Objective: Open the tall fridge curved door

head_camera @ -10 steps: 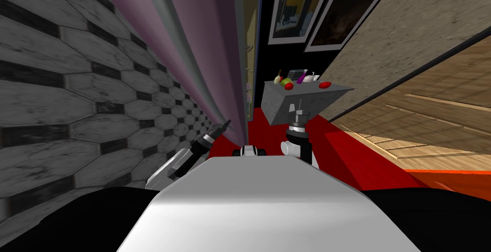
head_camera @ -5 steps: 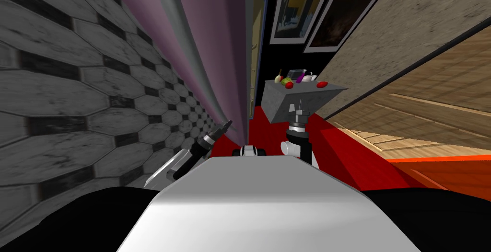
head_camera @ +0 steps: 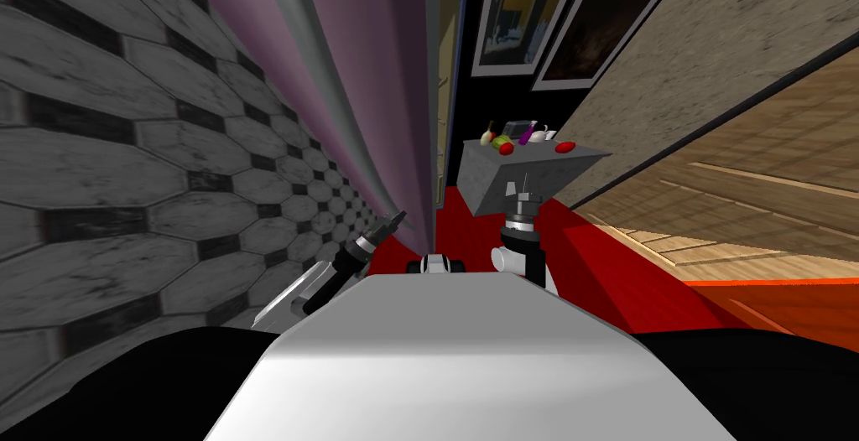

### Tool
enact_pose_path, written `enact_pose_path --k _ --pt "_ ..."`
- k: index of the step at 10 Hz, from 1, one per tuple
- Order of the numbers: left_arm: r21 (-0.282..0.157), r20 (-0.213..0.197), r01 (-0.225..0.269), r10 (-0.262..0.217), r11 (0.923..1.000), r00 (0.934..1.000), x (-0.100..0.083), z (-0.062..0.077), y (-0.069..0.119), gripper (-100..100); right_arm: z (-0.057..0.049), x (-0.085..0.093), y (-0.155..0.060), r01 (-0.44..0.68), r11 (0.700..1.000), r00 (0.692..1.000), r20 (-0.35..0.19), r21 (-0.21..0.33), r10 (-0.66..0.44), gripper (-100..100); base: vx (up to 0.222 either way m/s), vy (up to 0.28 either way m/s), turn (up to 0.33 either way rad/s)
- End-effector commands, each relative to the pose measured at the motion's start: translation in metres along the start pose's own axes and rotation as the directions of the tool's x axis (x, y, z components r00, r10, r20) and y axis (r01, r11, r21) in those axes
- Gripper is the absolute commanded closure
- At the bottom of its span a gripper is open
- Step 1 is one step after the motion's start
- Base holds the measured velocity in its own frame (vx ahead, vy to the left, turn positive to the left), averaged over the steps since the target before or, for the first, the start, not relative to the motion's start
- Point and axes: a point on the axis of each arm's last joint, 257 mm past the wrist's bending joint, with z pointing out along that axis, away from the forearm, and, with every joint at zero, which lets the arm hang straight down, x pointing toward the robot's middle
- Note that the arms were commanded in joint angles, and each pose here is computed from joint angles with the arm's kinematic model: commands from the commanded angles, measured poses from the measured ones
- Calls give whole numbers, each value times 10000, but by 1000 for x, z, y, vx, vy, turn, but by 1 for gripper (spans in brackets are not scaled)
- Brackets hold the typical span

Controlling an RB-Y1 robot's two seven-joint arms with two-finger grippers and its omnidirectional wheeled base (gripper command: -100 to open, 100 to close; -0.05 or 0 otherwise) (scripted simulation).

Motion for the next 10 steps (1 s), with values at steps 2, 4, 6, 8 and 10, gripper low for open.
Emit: enact_pose_path --k 2,4,6,8,10 --pt "193 -25 -274 274 9994 9996 -3 8 26 100 0 0 0 1 10000 10000 -2 -2 -1 0 -166 119 -64" --pt "427 91 -498 494 9978 9987 -17 15 37 100 0 0 0 2 10000 10000 -1 1 -2 0 -108 67 -126" --pt "396 -76 -507 510 9979 9987 -9 14 54 100 0 0 0 2 10000 10000 -1 -1 -2 0 -159 82 -72" --pt "633 93 -783 779 9949 9969 -28 23 65 100 0 0 0 2 10000 10000 0 2 -2 0 -109 30 -90" --pt "576 -100 -699 705 9959 9975 -20 20 81 100 0 0 0 2 10000 10000 -2 0 -2 0 -147 80 -111"
